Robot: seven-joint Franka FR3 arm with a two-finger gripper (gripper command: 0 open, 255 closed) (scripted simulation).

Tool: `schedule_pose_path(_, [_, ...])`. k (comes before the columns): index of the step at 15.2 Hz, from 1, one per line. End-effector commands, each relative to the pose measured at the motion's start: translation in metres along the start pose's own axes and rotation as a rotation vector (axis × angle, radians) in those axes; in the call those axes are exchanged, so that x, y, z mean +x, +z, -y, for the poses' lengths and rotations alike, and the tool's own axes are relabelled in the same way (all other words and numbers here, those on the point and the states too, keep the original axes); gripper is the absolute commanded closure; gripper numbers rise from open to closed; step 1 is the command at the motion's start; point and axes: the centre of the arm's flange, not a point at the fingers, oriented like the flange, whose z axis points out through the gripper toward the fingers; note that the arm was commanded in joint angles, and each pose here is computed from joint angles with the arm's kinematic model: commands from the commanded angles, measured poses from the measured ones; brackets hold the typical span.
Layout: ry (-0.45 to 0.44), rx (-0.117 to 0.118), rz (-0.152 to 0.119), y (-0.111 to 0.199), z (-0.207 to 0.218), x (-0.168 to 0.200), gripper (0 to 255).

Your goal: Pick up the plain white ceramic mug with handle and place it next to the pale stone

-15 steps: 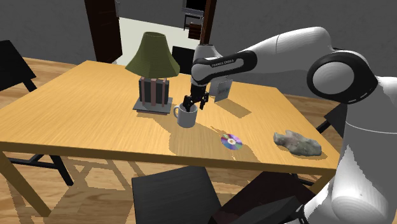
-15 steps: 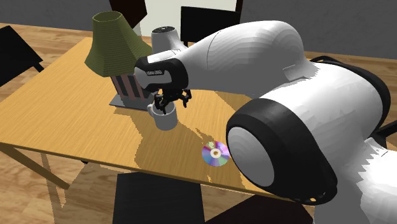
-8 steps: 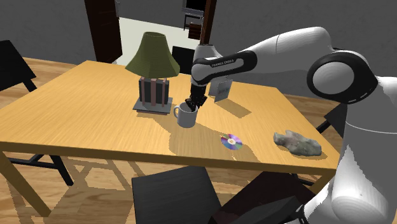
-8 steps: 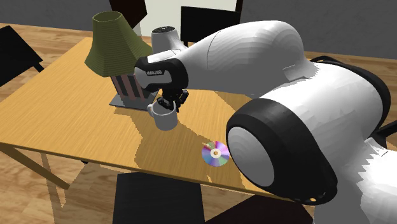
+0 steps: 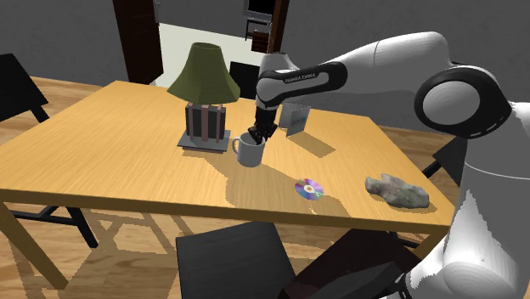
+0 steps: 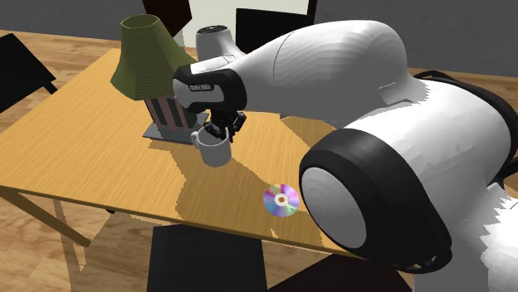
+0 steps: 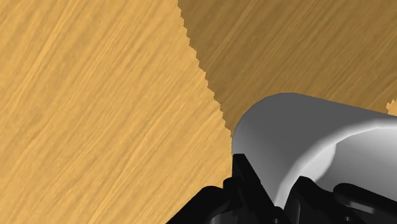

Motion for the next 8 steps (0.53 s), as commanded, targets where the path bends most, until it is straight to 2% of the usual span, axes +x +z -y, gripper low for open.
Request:
schedule_pose_path(1, [0.0,0.0,0.0,-0.011,0.0,0.001,255])
schedule_pose_path(8, [0.0,0.0,0.0,-0.048,0.001,-0.001,255])
